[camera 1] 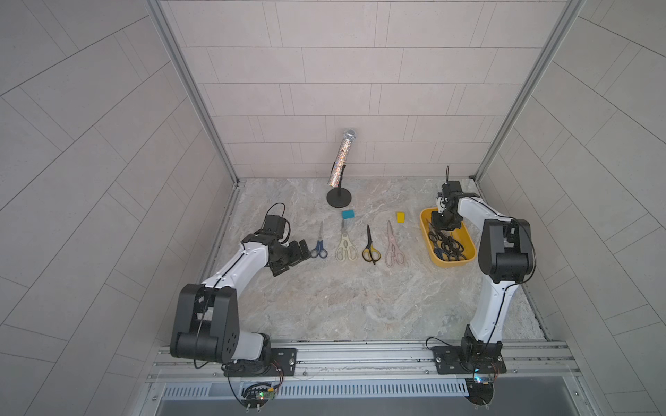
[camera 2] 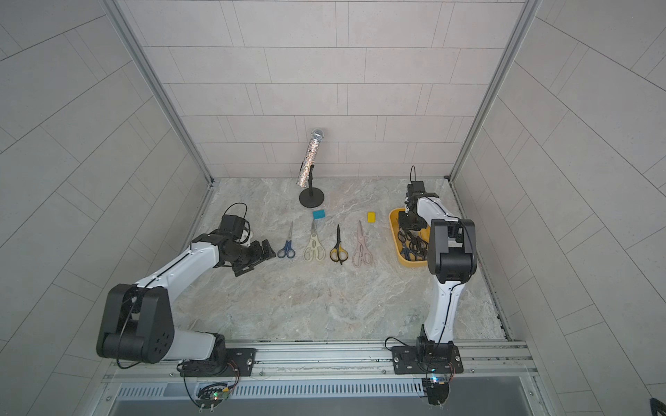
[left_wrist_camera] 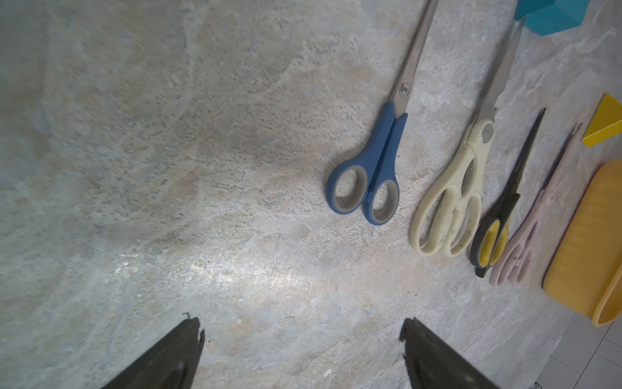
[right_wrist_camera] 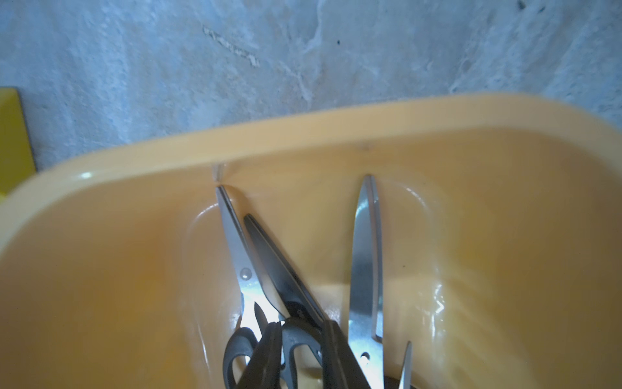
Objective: Take the scissors out of the storage box
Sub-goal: Pick up the scissors from the storage box.
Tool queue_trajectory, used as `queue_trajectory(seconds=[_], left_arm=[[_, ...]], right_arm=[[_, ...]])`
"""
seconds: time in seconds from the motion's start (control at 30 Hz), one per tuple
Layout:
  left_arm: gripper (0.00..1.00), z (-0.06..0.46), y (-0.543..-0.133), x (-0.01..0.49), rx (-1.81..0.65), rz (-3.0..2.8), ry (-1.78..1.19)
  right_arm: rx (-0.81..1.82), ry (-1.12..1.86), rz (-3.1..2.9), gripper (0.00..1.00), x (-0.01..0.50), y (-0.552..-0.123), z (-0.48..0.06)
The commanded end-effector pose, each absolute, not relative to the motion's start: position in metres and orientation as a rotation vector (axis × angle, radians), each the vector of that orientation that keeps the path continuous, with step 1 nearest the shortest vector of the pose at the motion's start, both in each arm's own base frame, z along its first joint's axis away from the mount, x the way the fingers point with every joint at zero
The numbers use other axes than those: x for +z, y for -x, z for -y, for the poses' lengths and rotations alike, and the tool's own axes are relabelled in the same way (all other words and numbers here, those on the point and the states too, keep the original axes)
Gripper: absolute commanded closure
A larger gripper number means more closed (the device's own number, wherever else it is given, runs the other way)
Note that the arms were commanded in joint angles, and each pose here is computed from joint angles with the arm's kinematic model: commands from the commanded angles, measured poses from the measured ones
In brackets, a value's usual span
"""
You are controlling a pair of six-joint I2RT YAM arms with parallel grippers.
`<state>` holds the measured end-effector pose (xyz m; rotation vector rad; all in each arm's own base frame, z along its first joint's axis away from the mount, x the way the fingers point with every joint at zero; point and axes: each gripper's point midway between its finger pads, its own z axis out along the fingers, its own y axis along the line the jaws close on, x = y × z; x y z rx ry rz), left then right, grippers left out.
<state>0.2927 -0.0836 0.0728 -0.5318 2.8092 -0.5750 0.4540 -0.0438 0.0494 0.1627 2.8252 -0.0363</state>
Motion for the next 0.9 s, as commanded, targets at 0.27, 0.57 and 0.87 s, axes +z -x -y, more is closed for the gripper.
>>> queue_trajectory(seconds=[0.27, 0.57, 0.87], left_arm=[[0.0, 0.08, -0.302, 0.075, -0.537, -2.826, 0.534], [0.0, 0.079, -0.3, 0.074, -0.525, -2.834, 0.519], [0.0, 0.079, -0.3, 0.072, -0.523, -2.834, 0.524]], right_arm=[[0.008, -0.171, -2.868, 0.77, 0.04, -0.44, 0.055], [0.06, -0.178, -2.911, 0.79, 0.019, -0.435, 0.048], [0.022, -0.298, -2.808, 0.79, 0.068, -0.436, 0.053]])
